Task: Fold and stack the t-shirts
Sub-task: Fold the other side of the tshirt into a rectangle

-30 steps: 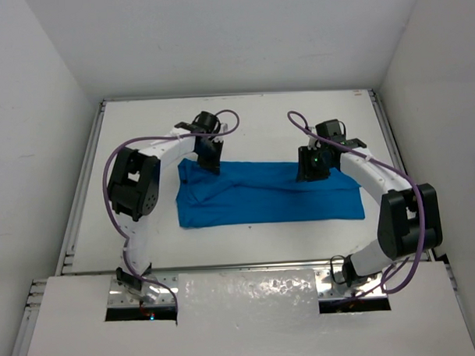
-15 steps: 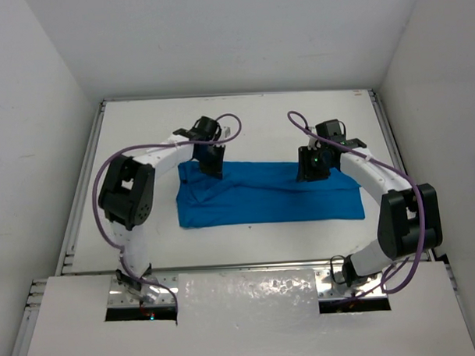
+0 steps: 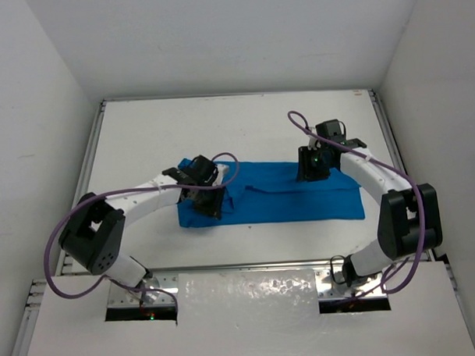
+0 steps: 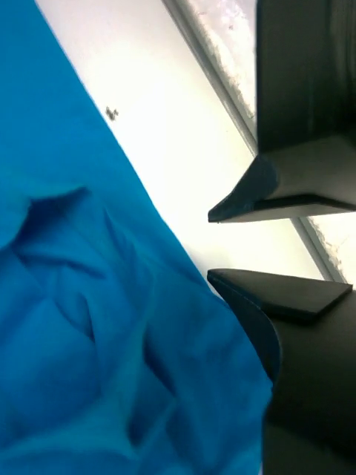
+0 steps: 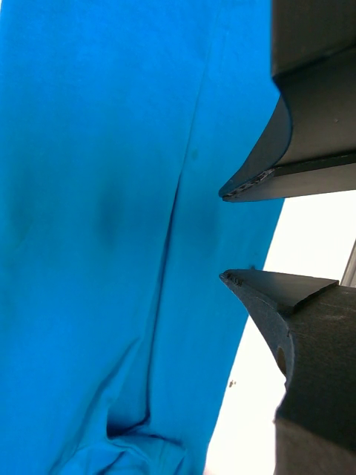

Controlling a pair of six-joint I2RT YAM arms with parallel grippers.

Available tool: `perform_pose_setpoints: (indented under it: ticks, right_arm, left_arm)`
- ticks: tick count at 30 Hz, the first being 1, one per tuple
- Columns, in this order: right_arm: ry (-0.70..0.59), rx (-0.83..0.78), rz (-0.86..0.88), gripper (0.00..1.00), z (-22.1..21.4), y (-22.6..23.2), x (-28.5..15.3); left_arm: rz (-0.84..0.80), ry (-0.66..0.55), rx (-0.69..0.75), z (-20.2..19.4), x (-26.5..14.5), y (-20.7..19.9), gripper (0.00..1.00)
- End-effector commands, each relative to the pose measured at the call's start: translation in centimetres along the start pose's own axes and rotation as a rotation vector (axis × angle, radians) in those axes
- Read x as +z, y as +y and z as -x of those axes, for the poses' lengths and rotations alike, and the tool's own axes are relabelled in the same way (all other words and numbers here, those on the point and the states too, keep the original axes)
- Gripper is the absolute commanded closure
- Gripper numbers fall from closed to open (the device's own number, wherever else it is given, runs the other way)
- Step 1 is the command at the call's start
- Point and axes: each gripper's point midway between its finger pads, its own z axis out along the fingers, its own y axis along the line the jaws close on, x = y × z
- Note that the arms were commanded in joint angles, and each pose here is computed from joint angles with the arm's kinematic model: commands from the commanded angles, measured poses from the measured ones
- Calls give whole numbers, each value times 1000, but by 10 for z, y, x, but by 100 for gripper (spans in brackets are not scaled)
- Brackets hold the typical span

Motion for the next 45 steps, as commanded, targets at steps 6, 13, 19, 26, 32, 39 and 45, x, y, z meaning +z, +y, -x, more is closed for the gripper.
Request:
perform_pose_setpoints:
  ticks: [6,13,19,26,32,39,45]
  right_arm:
    - [-69,13,27,59,24,6,-3]
    - [-35,98,-60,58,15,-24,3]
    - [-18,238,-219,57,0,-80,-6]
    - [51,335,-284,58,-13,-102,2]
    - [111,402,-401,59,-25,-128,3]
    - [133,537,-479,59,-39,-155,4]
    - [171,528,-455,60,-32,-155,9]
  left_arm:
    - [126,-183,-9,64,-43,13,54]
    - [232,-143,-216,84,-31,103,54]
    - [291,-163,-256,117,-30,141,54]
    - [237,-174,-274,152,-6,152,54]
    - [286,-146,-305,161,8,173,55]
    - [329,-105,-347,157,22,205,55]
    - [268,-158,-318,178,-13,184,56]
